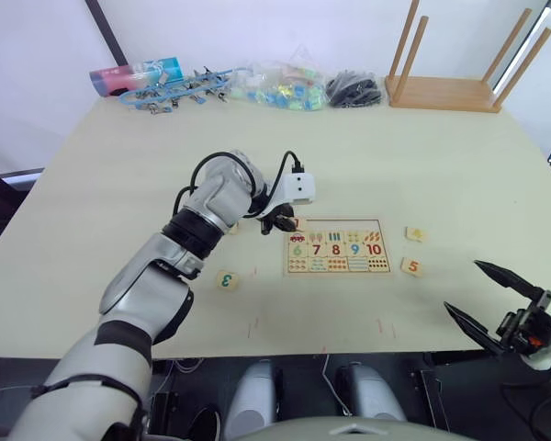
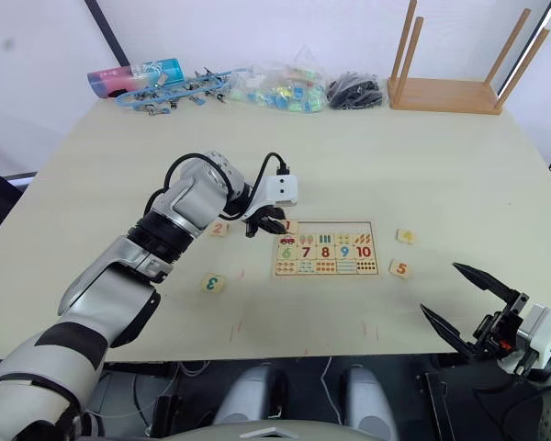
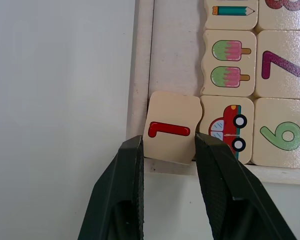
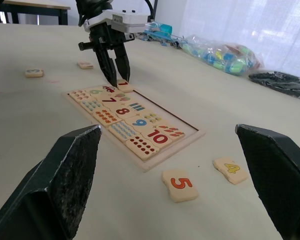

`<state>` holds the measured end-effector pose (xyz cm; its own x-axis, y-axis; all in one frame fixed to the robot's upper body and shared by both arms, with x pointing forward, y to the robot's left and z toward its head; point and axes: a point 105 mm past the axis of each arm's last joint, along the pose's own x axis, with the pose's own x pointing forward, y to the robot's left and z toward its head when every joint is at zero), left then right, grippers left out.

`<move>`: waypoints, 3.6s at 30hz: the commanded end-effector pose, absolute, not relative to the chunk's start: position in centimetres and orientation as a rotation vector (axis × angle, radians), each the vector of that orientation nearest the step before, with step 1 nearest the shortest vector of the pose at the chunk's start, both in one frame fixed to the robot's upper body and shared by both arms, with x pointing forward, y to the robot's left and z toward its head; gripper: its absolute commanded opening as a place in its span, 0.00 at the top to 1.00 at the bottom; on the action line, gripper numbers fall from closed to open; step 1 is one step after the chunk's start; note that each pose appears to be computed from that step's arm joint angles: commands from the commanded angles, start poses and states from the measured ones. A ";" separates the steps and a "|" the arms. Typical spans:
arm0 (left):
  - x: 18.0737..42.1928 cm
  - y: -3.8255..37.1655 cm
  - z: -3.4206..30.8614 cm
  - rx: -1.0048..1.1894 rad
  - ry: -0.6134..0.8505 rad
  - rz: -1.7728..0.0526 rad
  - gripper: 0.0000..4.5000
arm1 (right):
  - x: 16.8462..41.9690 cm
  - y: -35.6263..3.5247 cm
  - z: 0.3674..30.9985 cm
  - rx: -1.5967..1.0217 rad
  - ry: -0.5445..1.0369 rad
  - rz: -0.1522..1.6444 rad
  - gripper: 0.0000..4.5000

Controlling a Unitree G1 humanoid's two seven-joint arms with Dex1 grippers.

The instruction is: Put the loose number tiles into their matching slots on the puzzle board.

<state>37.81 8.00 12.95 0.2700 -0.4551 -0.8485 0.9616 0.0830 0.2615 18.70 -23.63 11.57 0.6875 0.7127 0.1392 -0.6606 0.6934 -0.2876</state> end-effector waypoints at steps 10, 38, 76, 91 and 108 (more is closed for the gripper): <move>38.1 7.4 14.3 0.980 0.603 -1.182 0.77 | 18.5 -23.8 12.2 -0.239 -0.268 0.775 0.00; 38.1 8.2 15.9 1.005 0.577 -1.189 0.32 | 18.6 -23.7 12.1 -0.242 -0.258 0.773 0.00; 39.2 9.4 14.5 0.676 0.260 -1.424 0.98 | 18.7 -23.7 11.9 -0.232 -0.252 0.769 0.00; 40.2 9.1 13.5 0.757 0.253 -1.348 0.98 | 18.3 -23.9 11.7 -0.236 -0.240 0.759 0.00; 39.9 9.6 12.8 0.792 0.270 -1.359 0.98 | 18.2 -24.0 11.7 -0.238 -0.236 0.760 0.00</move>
<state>39.76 9.65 11.89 0.2189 -0.7585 -0.6138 0.9474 0.0148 0.3196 18.42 -23.78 10.95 0.7017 0.7035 0.1130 -0.6604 0.7017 -0.2674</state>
